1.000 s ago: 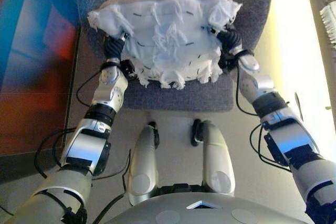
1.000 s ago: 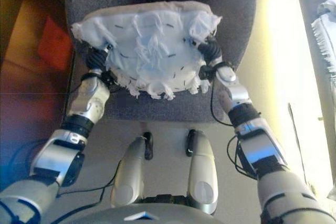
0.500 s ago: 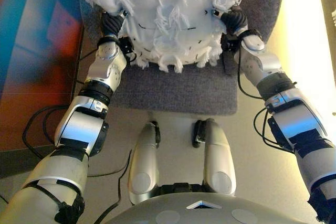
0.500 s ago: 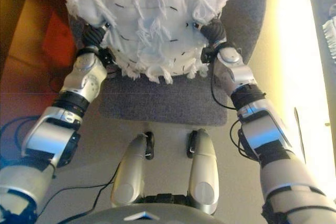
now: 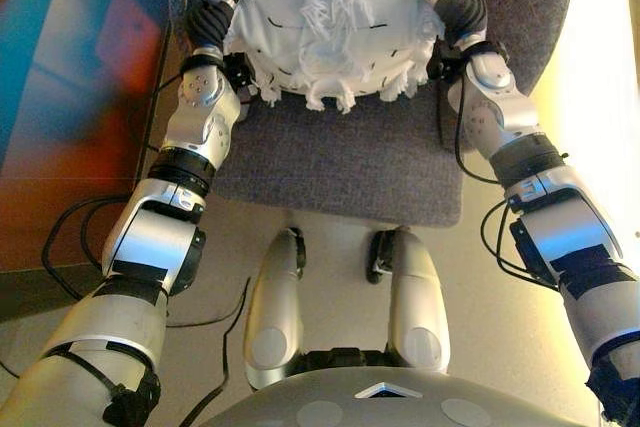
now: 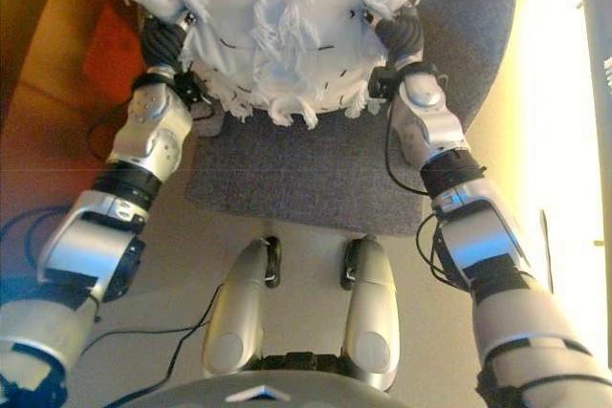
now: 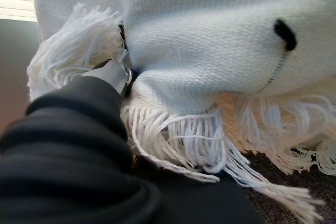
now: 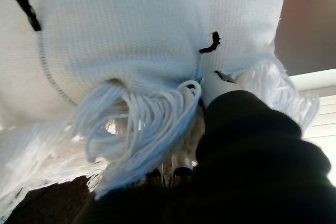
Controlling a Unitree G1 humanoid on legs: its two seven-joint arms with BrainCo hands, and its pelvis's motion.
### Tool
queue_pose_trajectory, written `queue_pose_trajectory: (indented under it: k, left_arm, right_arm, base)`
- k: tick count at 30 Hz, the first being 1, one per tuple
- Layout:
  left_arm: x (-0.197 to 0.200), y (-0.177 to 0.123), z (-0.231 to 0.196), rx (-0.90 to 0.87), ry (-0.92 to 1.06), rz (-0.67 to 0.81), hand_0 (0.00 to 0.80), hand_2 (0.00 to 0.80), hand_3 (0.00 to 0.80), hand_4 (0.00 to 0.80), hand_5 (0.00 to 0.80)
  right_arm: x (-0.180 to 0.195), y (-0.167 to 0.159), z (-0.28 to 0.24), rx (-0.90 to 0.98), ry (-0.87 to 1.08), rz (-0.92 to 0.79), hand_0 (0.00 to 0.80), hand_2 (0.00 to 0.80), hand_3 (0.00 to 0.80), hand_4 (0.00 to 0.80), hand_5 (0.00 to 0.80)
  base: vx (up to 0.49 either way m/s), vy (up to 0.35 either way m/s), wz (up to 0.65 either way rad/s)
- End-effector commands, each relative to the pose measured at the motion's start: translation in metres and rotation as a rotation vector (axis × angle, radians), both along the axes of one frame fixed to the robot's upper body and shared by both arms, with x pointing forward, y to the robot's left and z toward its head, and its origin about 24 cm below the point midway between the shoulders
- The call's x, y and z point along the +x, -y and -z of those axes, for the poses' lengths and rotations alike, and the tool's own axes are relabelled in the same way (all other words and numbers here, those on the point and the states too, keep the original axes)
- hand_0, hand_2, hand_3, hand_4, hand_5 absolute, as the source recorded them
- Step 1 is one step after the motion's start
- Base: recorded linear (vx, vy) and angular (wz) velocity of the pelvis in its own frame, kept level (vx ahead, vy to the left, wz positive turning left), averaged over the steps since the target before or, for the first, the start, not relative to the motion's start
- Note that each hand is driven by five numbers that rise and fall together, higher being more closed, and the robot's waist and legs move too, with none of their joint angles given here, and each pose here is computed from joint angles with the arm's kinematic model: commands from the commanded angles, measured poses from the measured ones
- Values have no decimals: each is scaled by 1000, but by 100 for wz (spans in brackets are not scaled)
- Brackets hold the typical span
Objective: Pick up the cushion and take it to the sofa
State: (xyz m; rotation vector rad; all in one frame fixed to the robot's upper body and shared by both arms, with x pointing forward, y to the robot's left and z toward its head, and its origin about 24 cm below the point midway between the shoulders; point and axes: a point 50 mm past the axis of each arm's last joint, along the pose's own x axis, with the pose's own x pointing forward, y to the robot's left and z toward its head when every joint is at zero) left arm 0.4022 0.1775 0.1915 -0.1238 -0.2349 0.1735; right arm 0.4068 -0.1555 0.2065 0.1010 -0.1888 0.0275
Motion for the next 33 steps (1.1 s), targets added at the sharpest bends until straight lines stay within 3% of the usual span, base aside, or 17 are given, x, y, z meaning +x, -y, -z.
queue_pose_trajectory:
  k: [1, 9, 19, 20, 21, 33]
  left_arm:
    - [3, 41, -74, 75, 194, 116, 800, 800, 800, 800, 800]
    - [14, 20, -70, 89, 106, 64, 800, 800, 800, 800, 800]
    - [20, 3, -78, -4, 49, 27, 800, 800, 800, 800, 800]
    - [21, 2, -74, -1, 13, 27, 502, 502, 502, 502, 502]
    - [22, -1, -71, 15, -9, 19, 0, 0, 0, 0, 0]
    - [20, -36, -64, 21, -39, -75, 0, 0, 0, 0, 0]
  right_arm:
    - [3, -39, -47, 16, 123, -144, 800, 800, 800, 800, 800]
    - [15, -26, -44, -74, 33, -108, 800, 800, 800, 800, 800]
    - [21, -11, -61, -29, 25, -57, 800, 800, 800, 800, 800]
    - [22, -10, -59, -29, 3, -53, 784, 784, 784, 784, 784]
    - [23, -9, -56, -36, -23, -54, 0, 0, 0, 0, 0]
    - [23, 25, -46, -60, -38, 156, 0, 0, 0, 0, 0]
  base:
    - [0, 0, 0]
    - [-23, 0, -1]
    - [-34, 3, 1]
    - [0, 0, 0]
    - [0, 0, 0]
    - [0, 0, 0]
